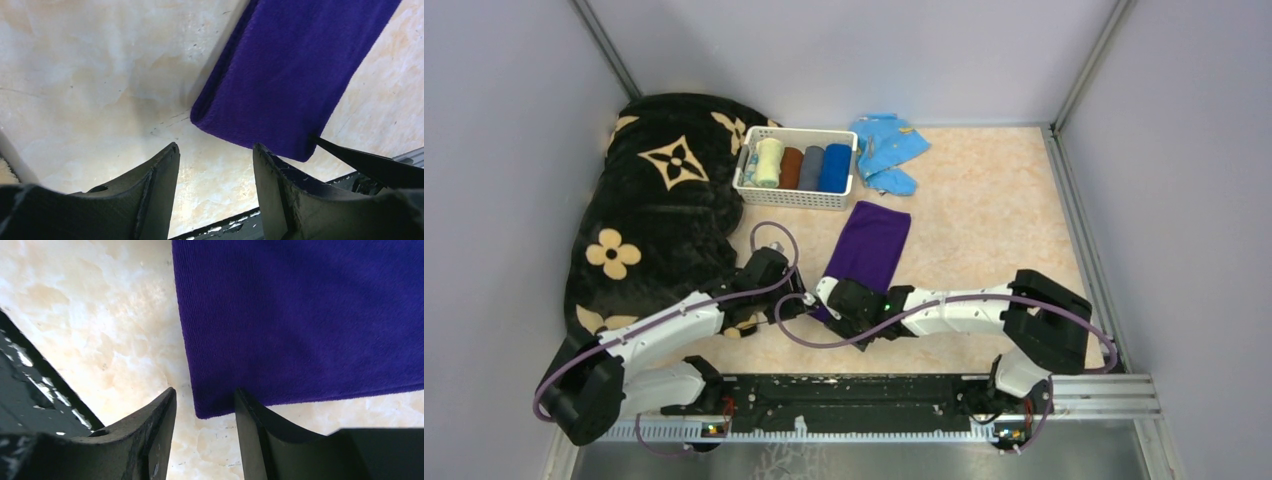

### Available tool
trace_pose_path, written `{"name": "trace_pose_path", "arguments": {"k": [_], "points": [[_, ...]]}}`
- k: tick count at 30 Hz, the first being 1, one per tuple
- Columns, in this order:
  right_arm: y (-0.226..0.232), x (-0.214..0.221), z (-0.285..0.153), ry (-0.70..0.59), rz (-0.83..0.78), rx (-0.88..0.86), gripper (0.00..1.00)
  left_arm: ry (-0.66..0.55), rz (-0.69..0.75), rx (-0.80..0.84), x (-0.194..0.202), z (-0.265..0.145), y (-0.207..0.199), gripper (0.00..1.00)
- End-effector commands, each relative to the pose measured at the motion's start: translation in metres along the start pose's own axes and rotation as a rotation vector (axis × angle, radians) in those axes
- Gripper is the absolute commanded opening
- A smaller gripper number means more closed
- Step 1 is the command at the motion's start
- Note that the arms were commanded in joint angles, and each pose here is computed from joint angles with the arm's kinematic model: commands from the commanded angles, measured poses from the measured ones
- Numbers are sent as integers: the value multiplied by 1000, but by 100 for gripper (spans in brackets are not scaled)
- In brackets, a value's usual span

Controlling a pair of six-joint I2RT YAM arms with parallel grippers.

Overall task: Roll the towels
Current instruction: Roll the towel at the center of the board.

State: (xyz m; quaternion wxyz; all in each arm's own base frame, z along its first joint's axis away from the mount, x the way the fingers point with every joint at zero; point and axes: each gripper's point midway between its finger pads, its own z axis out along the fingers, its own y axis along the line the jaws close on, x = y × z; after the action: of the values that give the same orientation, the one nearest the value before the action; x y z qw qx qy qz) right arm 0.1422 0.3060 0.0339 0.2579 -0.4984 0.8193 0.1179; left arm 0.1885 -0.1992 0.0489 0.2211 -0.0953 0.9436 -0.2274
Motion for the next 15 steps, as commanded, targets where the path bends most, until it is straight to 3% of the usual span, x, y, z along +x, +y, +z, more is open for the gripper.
{"name": "trace_pose_path", "arguments": {"k": [1,8,13,15], "points": [[-2,0,0,26,-40,63,46,9,-87,-3,5,1,3,62],[-4,27,14,122,-44,113,35,49,-163,16,14,7,-1,63],[5,30,21,126,-9,76,4,61,-229,17,15,9,-4,63],[11,15,11,56,23,35,0,69,-264,19,16,9,-6,63]]}}
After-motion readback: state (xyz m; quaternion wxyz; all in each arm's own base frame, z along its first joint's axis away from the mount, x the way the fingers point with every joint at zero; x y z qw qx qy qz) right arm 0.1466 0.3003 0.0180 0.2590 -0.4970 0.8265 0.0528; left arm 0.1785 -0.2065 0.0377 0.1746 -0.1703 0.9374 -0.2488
